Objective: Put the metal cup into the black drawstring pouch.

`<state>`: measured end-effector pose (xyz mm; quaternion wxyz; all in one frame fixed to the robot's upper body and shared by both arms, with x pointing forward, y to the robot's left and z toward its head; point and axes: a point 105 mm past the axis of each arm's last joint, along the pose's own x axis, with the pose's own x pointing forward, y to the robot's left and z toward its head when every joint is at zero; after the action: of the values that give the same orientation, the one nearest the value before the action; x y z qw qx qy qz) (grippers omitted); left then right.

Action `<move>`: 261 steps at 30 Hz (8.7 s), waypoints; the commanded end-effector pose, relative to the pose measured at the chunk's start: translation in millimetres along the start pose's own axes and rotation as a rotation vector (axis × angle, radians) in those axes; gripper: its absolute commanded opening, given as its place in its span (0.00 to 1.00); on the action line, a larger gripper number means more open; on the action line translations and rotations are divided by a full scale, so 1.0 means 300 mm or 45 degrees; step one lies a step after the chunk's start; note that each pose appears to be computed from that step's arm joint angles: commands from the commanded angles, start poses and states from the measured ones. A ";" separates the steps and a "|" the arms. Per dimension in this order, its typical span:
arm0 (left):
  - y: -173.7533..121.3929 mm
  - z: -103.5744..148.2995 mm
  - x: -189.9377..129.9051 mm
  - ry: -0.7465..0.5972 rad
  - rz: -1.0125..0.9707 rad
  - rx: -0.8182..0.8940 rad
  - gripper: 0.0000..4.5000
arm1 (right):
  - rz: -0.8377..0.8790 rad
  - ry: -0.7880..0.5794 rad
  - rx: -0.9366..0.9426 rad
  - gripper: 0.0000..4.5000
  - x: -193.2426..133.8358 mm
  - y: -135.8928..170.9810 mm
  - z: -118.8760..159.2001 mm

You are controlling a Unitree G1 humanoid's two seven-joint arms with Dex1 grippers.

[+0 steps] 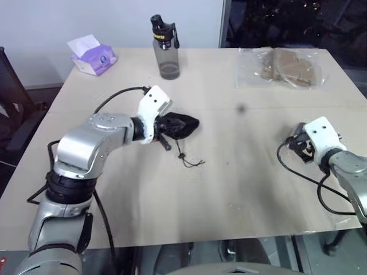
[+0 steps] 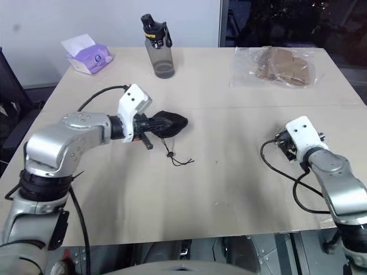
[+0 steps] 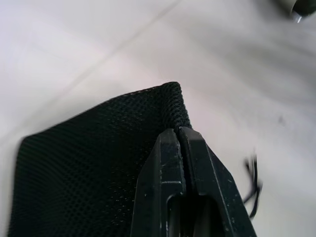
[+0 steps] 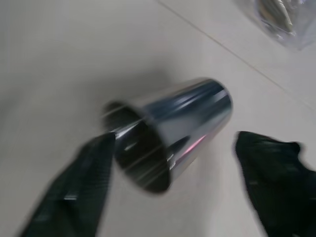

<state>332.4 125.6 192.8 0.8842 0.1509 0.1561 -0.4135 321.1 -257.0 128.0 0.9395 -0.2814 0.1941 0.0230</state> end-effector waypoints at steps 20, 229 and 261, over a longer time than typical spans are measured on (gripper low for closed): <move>-0.074 0.174 0.218 -0.154 -0.159 -0.136 0.00 | 0.647 -0.706 0.449 0.01 -0.196 0.358 0.367; 0.129 0.108 0.121 -0.302 0.154 -0.245 0.00 | 0.896 -0.661 0.344 0.73 -0.055 0.466 0.502; 0.177 0.248 0.040 -0.456 0.223 -0.233 0.00 | 1.092 -0.737 0.546 0.30 0.074 0.798 0.657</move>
<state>397.2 119.3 238.8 0.9395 0.0019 0.0610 -0.3371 377.7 42.8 129.2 0.9017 0.0369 0.0582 0.4269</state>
